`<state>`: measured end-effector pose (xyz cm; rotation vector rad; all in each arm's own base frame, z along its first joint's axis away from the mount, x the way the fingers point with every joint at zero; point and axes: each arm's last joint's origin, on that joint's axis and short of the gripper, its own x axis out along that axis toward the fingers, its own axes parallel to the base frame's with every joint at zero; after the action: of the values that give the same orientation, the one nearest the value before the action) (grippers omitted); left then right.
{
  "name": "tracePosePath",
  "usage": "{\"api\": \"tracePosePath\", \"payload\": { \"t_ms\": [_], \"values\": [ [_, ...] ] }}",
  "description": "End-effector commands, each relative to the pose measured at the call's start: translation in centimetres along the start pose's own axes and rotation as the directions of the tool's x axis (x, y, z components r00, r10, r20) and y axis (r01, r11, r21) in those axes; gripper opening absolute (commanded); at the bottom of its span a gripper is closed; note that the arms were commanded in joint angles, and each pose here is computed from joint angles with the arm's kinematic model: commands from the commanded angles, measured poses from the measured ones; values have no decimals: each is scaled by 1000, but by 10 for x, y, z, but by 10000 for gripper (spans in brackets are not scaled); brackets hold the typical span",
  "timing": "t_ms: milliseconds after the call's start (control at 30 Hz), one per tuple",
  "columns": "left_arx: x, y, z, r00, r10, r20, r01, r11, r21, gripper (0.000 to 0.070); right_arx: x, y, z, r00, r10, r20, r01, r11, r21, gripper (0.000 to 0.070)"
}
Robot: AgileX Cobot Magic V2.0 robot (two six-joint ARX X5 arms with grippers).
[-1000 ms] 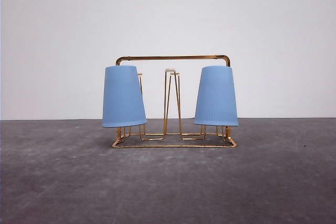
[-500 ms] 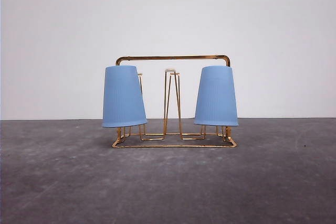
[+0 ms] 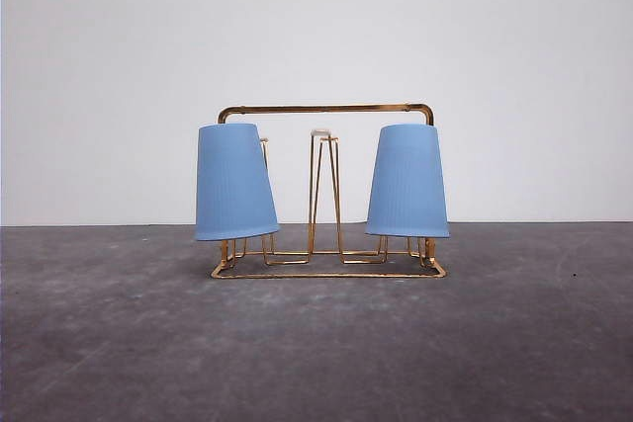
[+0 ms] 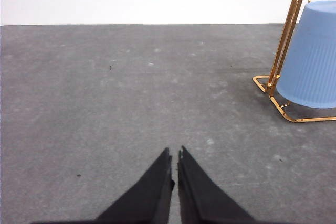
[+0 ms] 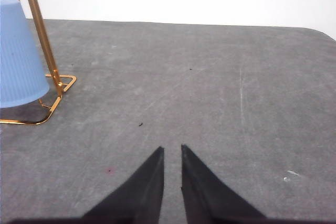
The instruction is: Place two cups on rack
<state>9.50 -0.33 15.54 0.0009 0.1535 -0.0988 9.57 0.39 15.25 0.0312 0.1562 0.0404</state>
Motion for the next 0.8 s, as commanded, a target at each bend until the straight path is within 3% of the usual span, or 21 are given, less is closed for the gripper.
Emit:
{"api": "tracePosePath", "payload": {
  "t_ms": [0,767],
  "values": [
    [1,0,-5,1000,-1,-17,1,1000,-2,0,0,0,0,1000,1,7,-1,1000,10,59],
    [1,0,-5,1000,-1,-17,1,1000,-2,0,0,0,0,1000,1,7,-1,1000,10,59]
  ]
}}
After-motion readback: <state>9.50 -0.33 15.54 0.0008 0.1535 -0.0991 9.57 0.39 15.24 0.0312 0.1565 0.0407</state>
